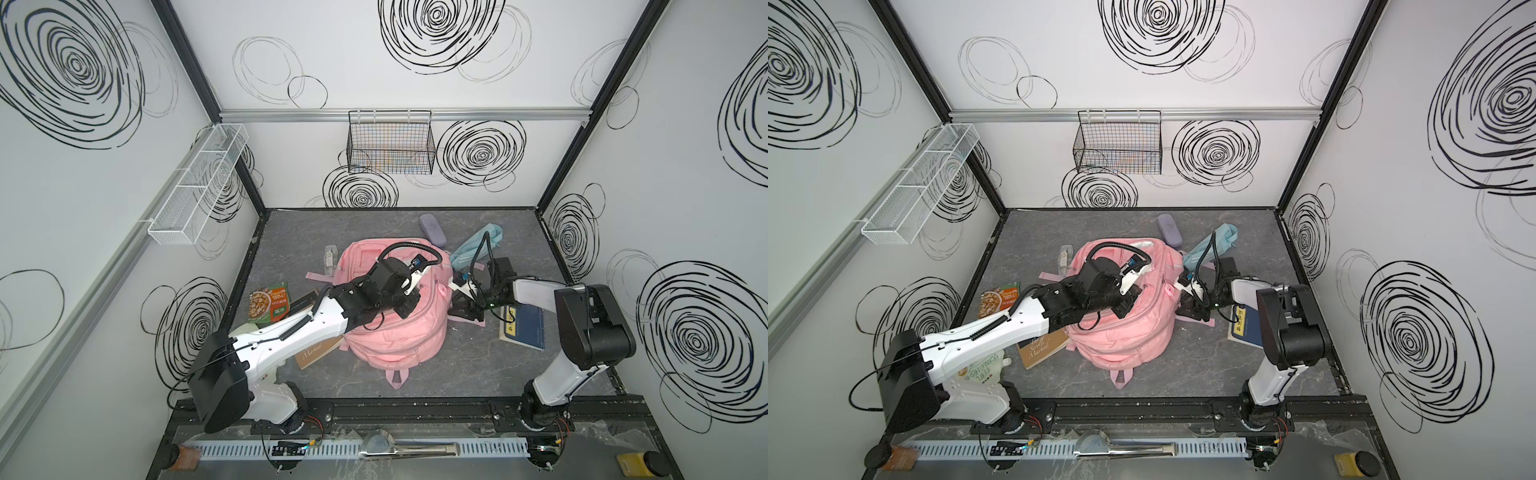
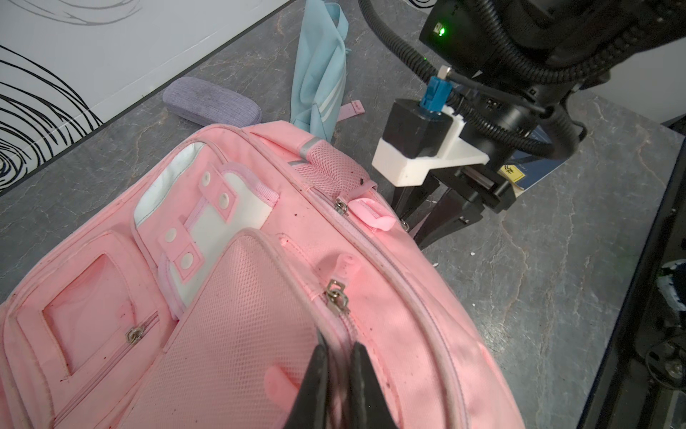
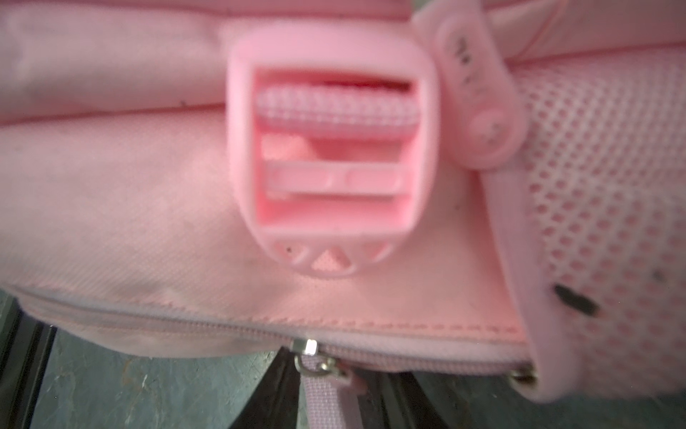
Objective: Pack the student bag
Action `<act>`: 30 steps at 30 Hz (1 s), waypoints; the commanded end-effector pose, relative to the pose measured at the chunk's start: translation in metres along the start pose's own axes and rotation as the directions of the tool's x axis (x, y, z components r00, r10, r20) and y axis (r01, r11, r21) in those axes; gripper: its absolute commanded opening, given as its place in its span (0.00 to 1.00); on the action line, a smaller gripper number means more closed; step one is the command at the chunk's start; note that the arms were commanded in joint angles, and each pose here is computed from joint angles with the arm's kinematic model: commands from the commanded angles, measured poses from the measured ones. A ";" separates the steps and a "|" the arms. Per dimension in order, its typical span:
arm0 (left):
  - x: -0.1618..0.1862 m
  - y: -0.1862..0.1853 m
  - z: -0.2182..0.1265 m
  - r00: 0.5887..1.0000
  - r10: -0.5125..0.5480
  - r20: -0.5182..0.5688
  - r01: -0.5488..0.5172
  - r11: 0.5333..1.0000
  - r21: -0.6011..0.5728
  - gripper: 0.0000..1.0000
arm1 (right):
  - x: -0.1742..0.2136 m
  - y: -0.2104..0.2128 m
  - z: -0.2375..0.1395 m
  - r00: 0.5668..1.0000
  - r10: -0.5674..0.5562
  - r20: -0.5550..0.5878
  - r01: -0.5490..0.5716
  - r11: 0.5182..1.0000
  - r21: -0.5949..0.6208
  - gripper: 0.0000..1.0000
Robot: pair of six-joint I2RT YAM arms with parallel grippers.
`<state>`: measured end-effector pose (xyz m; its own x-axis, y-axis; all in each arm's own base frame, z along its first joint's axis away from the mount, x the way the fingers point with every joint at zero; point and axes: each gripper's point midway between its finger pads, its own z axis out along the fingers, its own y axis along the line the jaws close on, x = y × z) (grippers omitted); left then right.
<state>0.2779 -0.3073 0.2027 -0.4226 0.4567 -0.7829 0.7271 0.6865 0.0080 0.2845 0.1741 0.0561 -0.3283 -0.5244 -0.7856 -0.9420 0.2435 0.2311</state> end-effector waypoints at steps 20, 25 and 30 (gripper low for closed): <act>-0.059 0.013 -0.019 0.972 -0.065 0.226 0.076 0.996 -0.036 0.00 | -0.067 0.020 -0.041 0.987 -0.029 0.157 -0.010 0.971 0.241 0.00; -0.057 0.024 -0.012 0.967 -0.132 0.216 0.149 0.987 -0.064 0.00 | -0.084 0.014 -0.063 0.968 0.105 0.229 -0.191 0.898 0.397 0.00; -0.060 0.043 -0.011 0.947 -0.220 0.235 0.251 0.962 -0.110 0.00 | -0.097 0.035 -0.072 0.928 0.246 0.280 -0.332 0.887 0.321 0.00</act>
<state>0.2979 -0.3065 0.2226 -0.4657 0.2980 -0.8332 0.6356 0.7678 -0.0807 0.2807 0.1686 0.1558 -0.4550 -0.3005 -0.8383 -0.7514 0.6348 0.1802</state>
